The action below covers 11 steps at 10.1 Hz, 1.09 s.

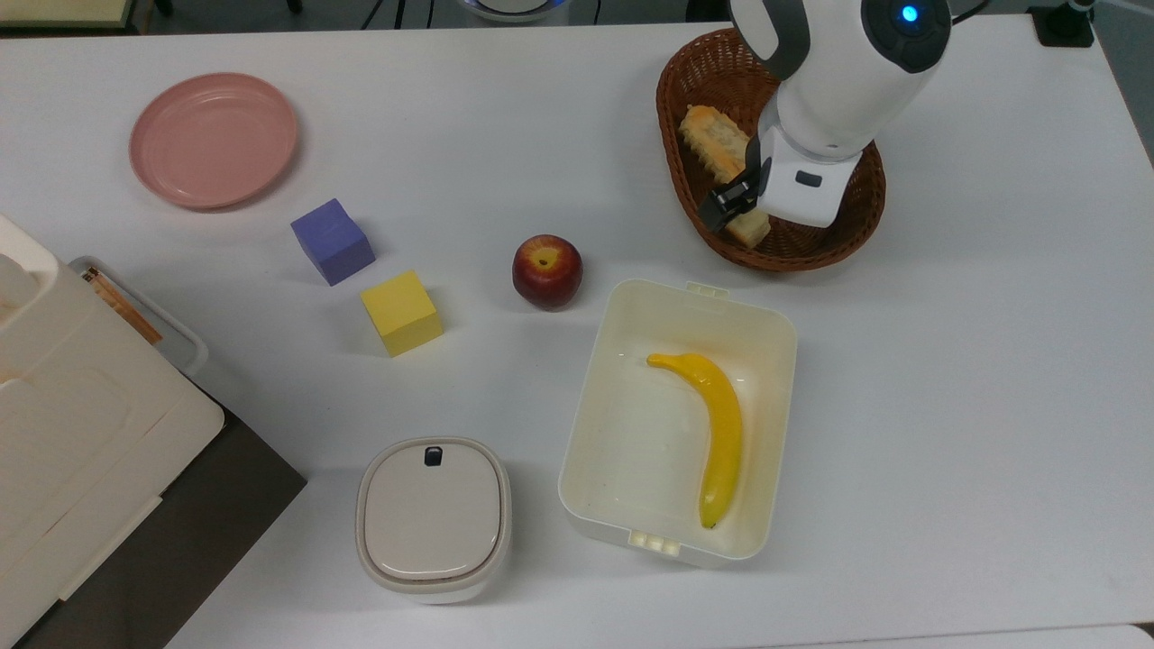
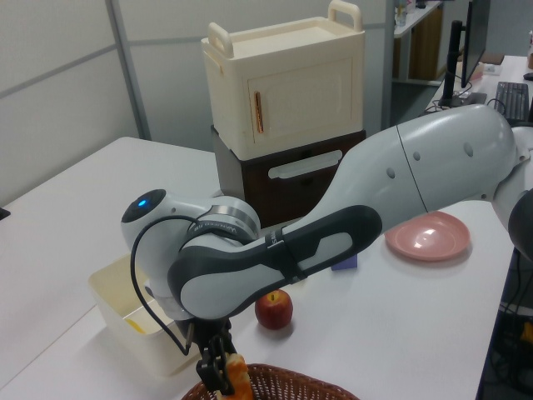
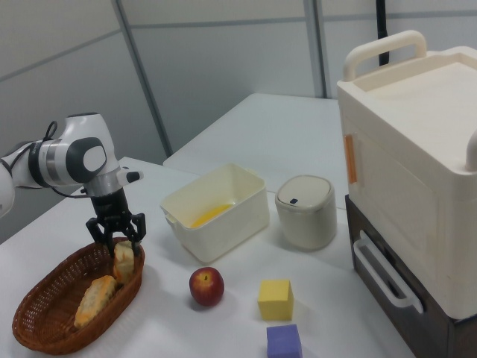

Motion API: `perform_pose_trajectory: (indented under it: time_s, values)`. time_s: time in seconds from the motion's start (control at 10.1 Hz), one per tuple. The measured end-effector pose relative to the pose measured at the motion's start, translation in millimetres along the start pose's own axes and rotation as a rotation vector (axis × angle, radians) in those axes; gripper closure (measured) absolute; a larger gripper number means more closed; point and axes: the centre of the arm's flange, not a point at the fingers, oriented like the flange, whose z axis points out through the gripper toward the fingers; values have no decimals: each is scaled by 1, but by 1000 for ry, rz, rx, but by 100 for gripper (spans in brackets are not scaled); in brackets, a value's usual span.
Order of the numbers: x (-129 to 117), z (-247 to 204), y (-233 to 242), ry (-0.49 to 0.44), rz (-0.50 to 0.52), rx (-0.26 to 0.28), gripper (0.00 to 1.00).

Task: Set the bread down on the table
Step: 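Lower the gripper into the basket and close on a bread roll, then lift the grasped bread roll up out of the basket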

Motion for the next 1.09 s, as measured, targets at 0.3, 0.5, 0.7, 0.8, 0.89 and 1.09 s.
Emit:
perform_pose_trajectory:
  time_s: [0.3, 0.5, 0.7, 0.8, 0.89, 1.09]
  values:
    - [-3, -12, 3, 13, 5, -1, 80]
    - [-18, -40, 6, 7, 13, -2, 82]
    - [-52, -87, 17, -26, 39, 13, 82]
    - [-74, -112, 35, -35, 73, 27, 82]
    - [-92, -126, 54, -44, 104, 36, 85]
    - [-128, -142, 109, -59, 172, 59, 86]
